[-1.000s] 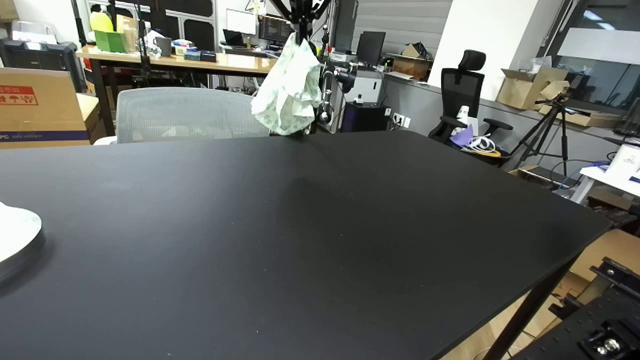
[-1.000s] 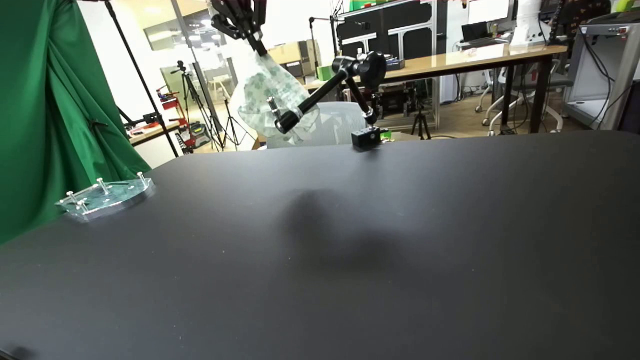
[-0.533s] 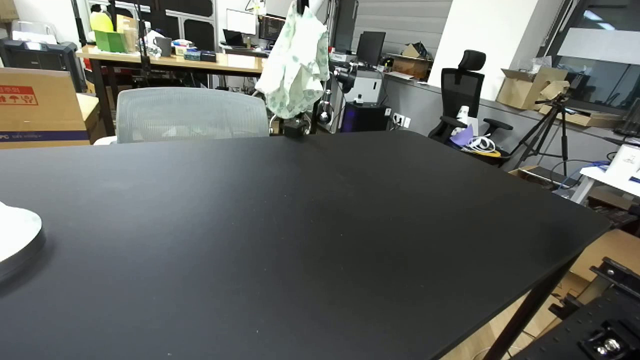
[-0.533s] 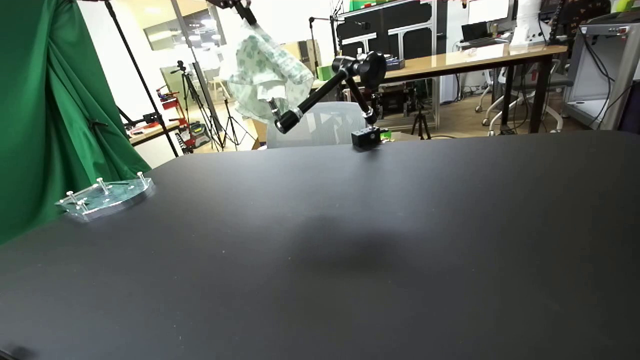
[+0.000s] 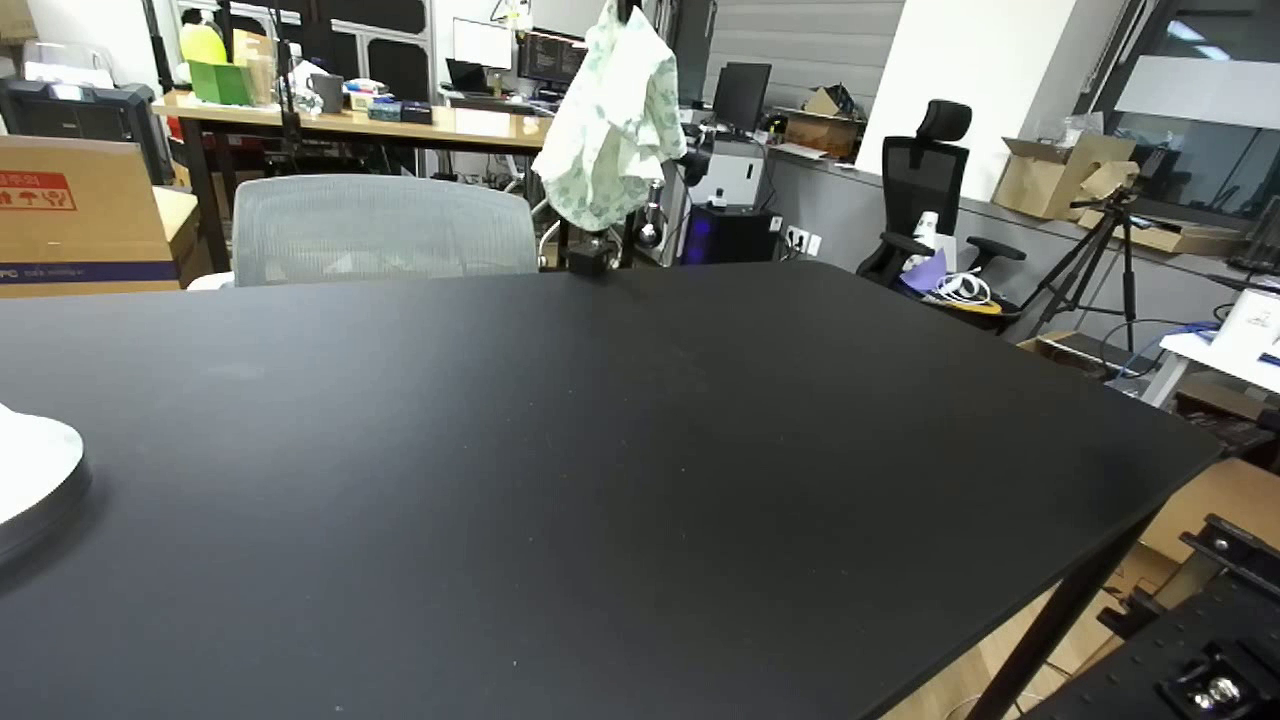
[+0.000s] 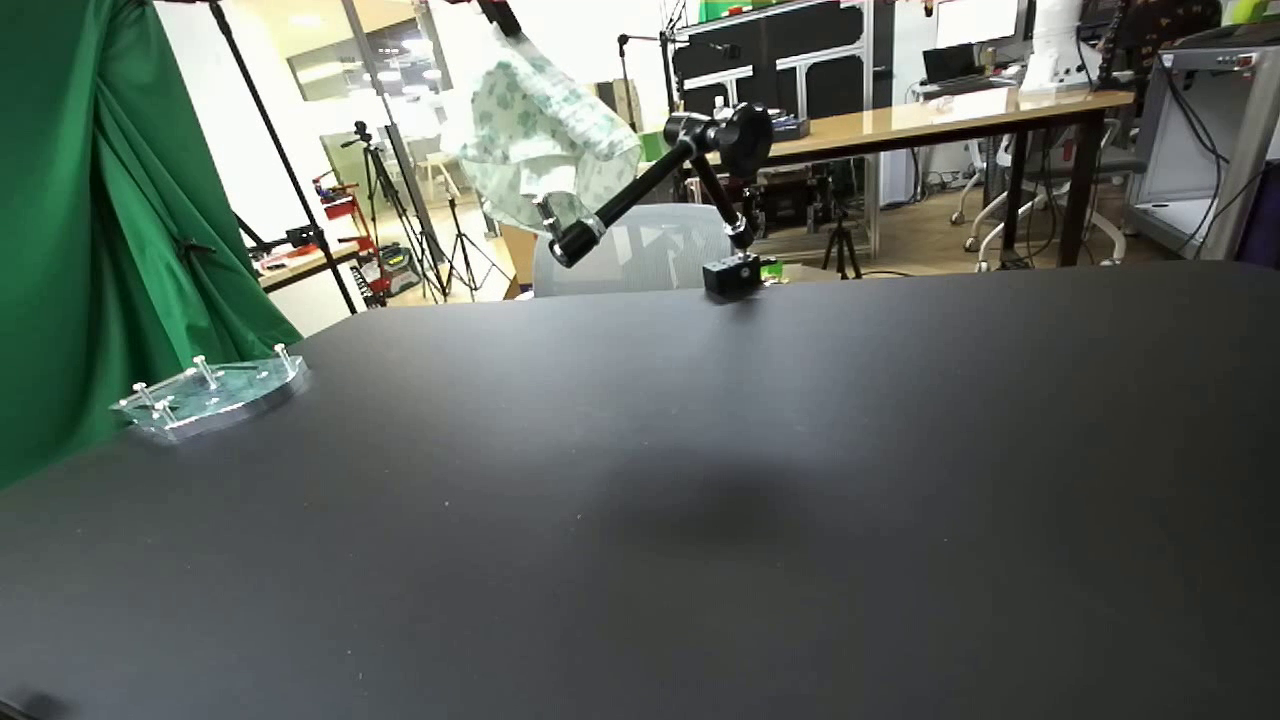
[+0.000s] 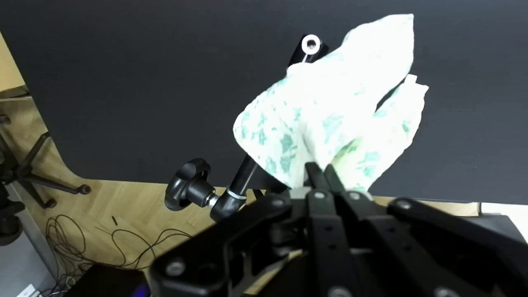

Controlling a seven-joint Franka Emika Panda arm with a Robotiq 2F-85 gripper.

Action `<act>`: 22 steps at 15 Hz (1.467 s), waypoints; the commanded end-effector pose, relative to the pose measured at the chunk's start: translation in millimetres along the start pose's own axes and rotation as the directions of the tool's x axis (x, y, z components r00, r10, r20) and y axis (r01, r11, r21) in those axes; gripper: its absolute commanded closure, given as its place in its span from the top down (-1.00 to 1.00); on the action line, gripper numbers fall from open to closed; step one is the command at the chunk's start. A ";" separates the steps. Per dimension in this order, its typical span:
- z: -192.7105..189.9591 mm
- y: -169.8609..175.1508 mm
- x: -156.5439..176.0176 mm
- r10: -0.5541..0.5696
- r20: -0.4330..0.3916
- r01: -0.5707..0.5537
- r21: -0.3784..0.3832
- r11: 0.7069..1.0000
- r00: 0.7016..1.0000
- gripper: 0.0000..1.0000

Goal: Hang the cloth on the stand

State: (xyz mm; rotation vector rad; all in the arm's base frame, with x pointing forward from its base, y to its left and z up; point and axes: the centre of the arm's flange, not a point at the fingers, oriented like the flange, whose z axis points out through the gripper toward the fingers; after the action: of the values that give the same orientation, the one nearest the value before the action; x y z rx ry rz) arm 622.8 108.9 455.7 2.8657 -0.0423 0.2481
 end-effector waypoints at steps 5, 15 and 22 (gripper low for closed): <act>-10.3 10.5 -24.5 0.030 0.078 -0.027 -0.032 0.999 0.996 -0.99; 23.1 34.1 -52.9 0.077 0.164 -0.072 -0.038 0.997 0.983 -0.99; 85.7 45.3 -57.6 0.191 0.271 -0.195 -0.014 0.981 0.944 -0.99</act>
State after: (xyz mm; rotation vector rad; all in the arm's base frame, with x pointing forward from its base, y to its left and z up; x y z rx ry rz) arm 577.0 47.1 392.7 2.8618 -0.2280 -0.1021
